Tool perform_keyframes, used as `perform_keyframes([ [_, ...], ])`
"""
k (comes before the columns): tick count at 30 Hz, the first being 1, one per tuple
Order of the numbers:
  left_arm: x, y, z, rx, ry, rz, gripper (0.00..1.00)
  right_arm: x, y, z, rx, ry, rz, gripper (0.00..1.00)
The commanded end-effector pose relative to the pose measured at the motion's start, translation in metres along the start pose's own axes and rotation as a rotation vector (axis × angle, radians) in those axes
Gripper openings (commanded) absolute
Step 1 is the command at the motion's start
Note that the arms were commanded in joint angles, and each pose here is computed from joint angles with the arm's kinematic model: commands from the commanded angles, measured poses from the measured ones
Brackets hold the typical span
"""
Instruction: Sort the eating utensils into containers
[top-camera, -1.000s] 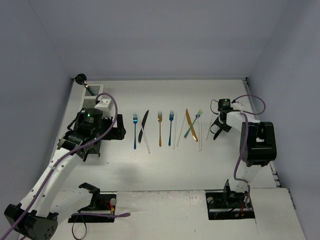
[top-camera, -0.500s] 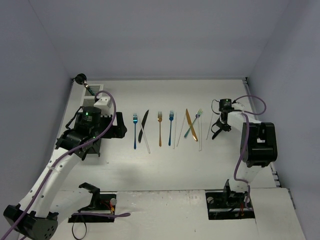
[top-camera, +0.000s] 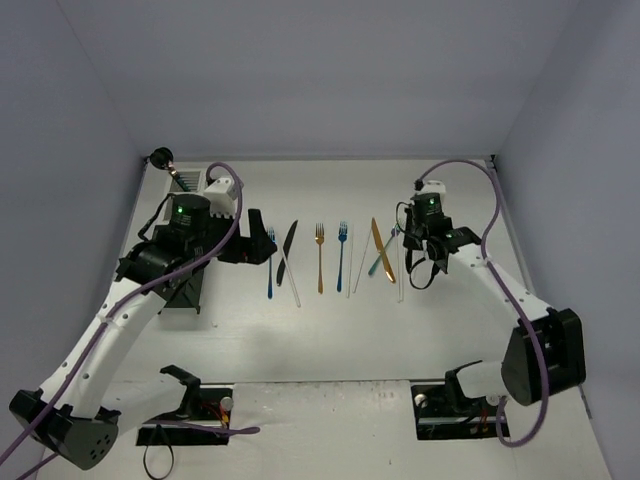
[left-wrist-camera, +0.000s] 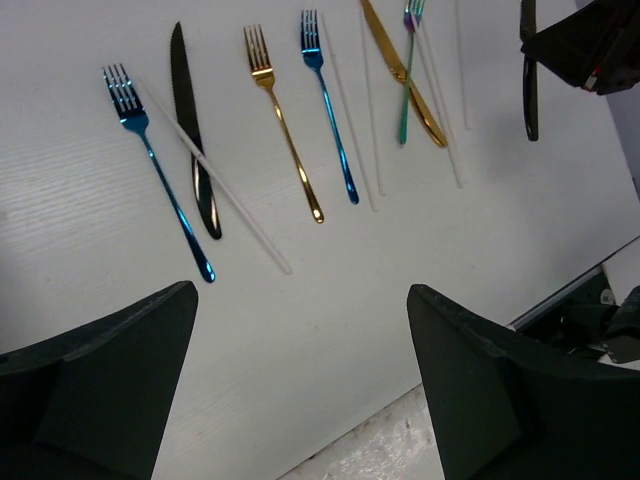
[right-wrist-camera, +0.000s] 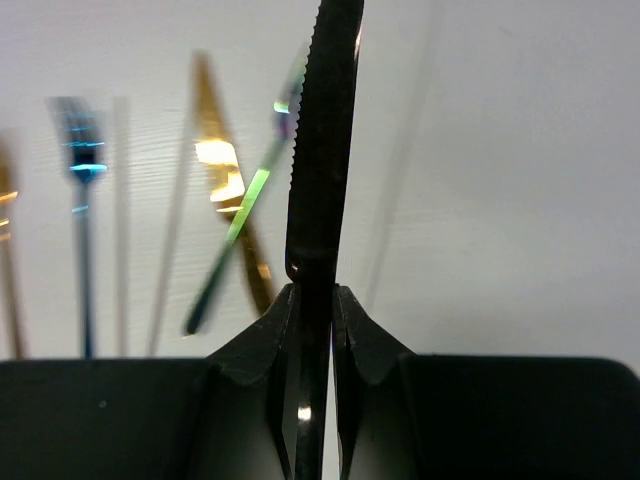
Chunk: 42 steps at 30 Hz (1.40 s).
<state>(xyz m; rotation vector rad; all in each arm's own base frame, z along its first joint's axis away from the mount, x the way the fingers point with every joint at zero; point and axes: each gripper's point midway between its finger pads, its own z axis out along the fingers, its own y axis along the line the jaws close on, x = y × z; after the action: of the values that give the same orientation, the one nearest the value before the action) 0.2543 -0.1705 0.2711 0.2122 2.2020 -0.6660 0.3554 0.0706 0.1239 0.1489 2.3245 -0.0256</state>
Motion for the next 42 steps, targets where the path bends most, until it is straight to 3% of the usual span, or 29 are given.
perform_keyframes([
  [1, -0.045, -0.047, -0.004, 0.197, -0.113, -0.012, 0.84, -0.042, 0.089, -0.069, -0.386, -0.233, -0.254, 0.0],
  [10, -0.078, -0.096, 0.008, 0.37, -0.154, -0.075, 0.84, -0.025, 0.201, -0.17, -0.813, -0.332, -0.469, 0.0],
  [21, -0.069, -0.086, 0.033, 0.277, -0.136, -0.209, 0.82, -0.028, 0.234, -0.208, -0.931, -0.406, -0.465, 0.0],
  [24, -0.068, -0.088, 0.036, 0.285, -0.143, -0.224, 0.76, -0.03, 0.236, -0.21, -0.939, -0.414, -0.458, 0.0],
  [34, -0.064, -0.101, 0.052, 0.32, -0.135, -0.261, 0.42, -0.034, 0.241, -0.211, -0.957, -0.433, -0.427, 0.0],
  [40, -0.07, -0.1, 0.054, 0.319, -0.172, -0.278, 0.06, -0.032, 0.243, -0.209, -0.958, -0.437, -0.418, 0.0],
  [42, -0.072, -0.099, 0.053, 0.314, -0.184, -0.272, 0.0, -0.031, 0.243, -0.207, -0.952, -0.436, -0.416, 0.05],
])
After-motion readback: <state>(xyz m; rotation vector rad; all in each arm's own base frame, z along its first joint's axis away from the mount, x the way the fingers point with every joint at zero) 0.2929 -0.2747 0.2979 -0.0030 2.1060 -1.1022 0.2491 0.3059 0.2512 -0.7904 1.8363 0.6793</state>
